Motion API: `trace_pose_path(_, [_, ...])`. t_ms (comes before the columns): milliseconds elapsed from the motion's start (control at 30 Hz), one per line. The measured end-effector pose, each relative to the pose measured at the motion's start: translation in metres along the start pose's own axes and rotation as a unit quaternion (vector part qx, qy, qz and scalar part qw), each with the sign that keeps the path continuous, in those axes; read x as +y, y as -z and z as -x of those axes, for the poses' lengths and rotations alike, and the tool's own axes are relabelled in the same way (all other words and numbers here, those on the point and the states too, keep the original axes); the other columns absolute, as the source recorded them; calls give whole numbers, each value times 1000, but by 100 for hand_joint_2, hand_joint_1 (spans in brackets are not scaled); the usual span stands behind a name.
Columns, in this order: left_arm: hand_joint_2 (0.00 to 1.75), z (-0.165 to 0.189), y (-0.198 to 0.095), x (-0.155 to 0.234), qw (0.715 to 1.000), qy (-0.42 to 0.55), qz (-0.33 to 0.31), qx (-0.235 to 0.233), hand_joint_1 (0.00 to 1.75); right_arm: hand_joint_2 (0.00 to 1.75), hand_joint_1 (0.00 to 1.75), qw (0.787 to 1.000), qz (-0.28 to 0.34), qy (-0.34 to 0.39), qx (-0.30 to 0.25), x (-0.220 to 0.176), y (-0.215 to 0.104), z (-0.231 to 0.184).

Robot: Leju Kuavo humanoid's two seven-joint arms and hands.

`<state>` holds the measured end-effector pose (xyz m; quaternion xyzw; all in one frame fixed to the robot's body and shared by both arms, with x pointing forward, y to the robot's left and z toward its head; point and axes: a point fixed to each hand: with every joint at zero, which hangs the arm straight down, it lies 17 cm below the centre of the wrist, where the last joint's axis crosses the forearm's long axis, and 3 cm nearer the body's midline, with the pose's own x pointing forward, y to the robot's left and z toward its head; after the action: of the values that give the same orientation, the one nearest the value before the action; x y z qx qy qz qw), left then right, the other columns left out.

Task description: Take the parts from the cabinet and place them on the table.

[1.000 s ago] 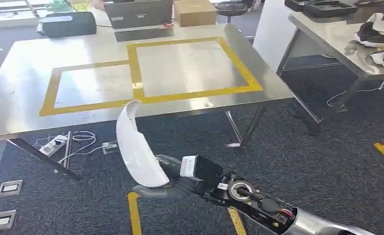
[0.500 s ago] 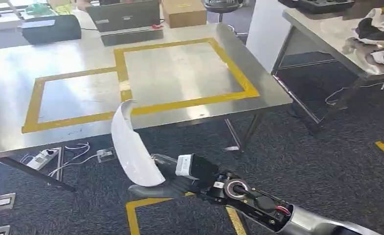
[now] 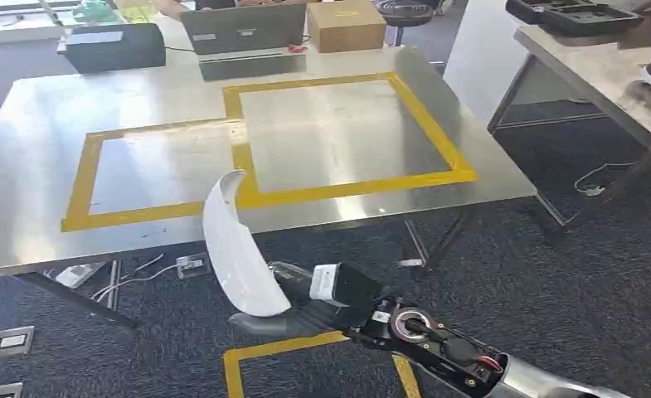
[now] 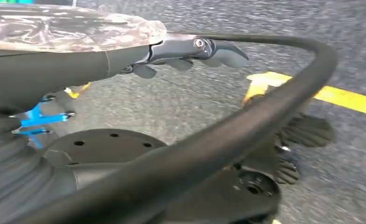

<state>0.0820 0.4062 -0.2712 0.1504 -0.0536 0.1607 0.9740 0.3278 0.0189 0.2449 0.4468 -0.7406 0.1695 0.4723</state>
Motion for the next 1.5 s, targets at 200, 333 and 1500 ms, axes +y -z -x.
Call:
trace_pose_path(200, [175,-1,0,3,1000,-6,-5,3,0,175,171,1000,3,4,-2,-1,2,-2])
trace_pose_path(333, [175,-1,1,4,1000,-6,-5,3,0,175,171,1000,1,5,-2,1,2,-1])
trace_pose_path(1500, [175,-3,2,10,1000,-14,-9,0,0,175,171,1000,-9,6,-6,4,7,-3])
